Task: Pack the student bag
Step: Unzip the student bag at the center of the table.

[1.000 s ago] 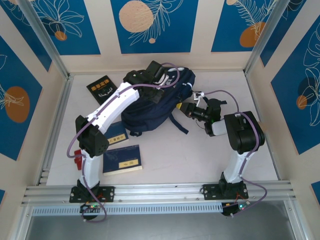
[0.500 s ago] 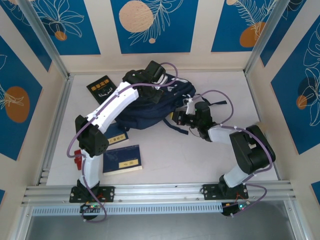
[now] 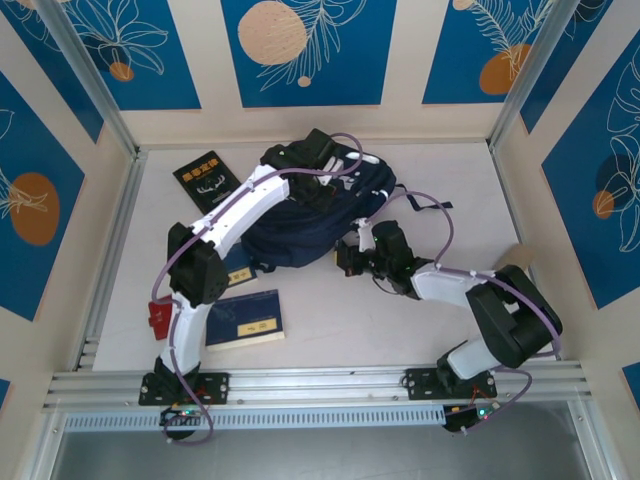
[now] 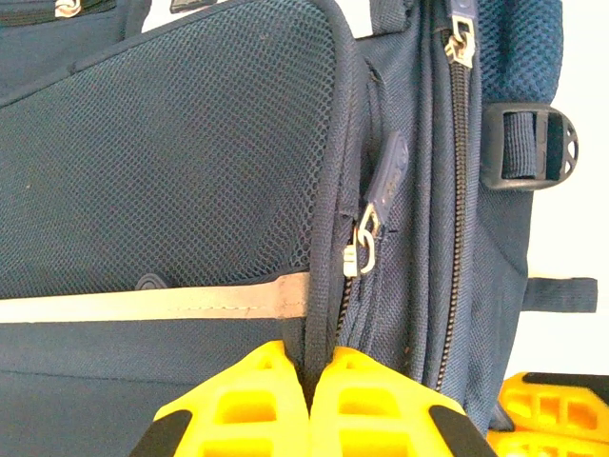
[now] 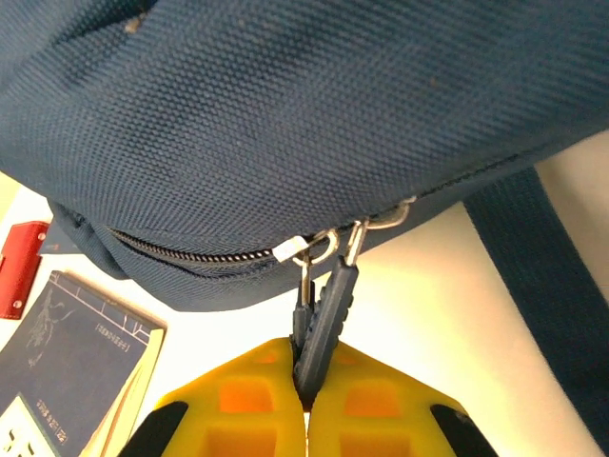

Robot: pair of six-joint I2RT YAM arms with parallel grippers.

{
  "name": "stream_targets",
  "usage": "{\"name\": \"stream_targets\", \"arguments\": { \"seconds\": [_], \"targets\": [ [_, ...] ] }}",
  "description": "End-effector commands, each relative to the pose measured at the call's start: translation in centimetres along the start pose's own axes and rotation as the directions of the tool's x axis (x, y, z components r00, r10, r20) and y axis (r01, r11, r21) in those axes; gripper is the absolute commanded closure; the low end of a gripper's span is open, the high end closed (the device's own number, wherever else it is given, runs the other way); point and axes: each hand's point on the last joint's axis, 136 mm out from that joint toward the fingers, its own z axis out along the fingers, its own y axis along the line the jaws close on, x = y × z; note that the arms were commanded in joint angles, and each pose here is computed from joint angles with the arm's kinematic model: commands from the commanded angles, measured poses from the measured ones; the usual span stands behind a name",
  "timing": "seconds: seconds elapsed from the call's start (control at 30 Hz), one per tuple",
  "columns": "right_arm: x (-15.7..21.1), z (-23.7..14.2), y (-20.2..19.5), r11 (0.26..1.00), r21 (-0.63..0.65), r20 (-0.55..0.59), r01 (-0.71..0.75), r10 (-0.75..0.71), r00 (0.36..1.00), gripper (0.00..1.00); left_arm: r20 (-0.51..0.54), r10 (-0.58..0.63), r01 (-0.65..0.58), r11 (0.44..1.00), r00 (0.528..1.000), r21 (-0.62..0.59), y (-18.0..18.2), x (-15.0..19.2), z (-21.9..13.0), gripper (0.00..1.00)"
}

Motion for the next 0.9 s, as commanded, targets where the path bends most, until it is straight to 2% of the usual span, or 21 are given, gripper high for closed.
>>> {"name": "stream_targets", "arguments": {
  "seconds": [0.0, 0.1, 0.2, 0.3, 0.5, 0.6, 0.87],
  "targets": [
    [-1.5, -1.6, -1.1, 0.999, 0.042, 0.046, 0.003, -0.005, 0.999, 1.0, 0.177, 0.009, -0.03, 0.993, 0.984, 0.112, -2.0, -4.4, -2.5, 0.93],
    [-2.5, -2.7, -3.0, 0.995, 0.091, 0.062, -0.029, 0.023, 0.998, 1.0, 0.191, 0.049, -0.083, 0.981, 0.98, 0.174, -2.9, -4.3, -4.0, 0.64],
    [-3.6, -3.9, -4.7, 0.99, 0.125, 0.077, -0.072, 0.063, 0.995, 1.0, 0.186, 0.11, -0.145, 0.971, 0.977, 0.191, -3.0, -3.6, -4.6, 0.47],
    [-4.5, -5.0, -6.2, 0.984, 0.141, 0.082, -0.11, 0.099, 0.992, 1.0, 0.161, 0.167, -0.199, 0.956, 0.973, 0.214, -3.0, -2.3, -4.4, 0.4],
    [-6.0, -6.0, -7.7, 0.981, 0.101, 0.058, -0.165, 0.16, 0.985, 1.0, 0.099, 0.288, -0.304, 0.914, 0.953, 0.27, -3.5, 0.7, -2.9, 0.38],
    [-6.4, -6.0, -8.0, 0.98, 0.096, 0.038, -0.173, 0.17, 0.985, 1.0, 0.076, 0.328, -0.337, 0.915, 0.942, 0.223, -2.7, 1.2, -1.2, 0.4],
    [-7.2, -5.8, -7.9, 0.982, 0.073, 0.02, -0.175, 0.174, 0.985, 1.0, 0.087, 0.5, -0.507, 0.84, 0.862, 0.193, -2.2, 1.2, 3.0, 0.47]
  ]
}}
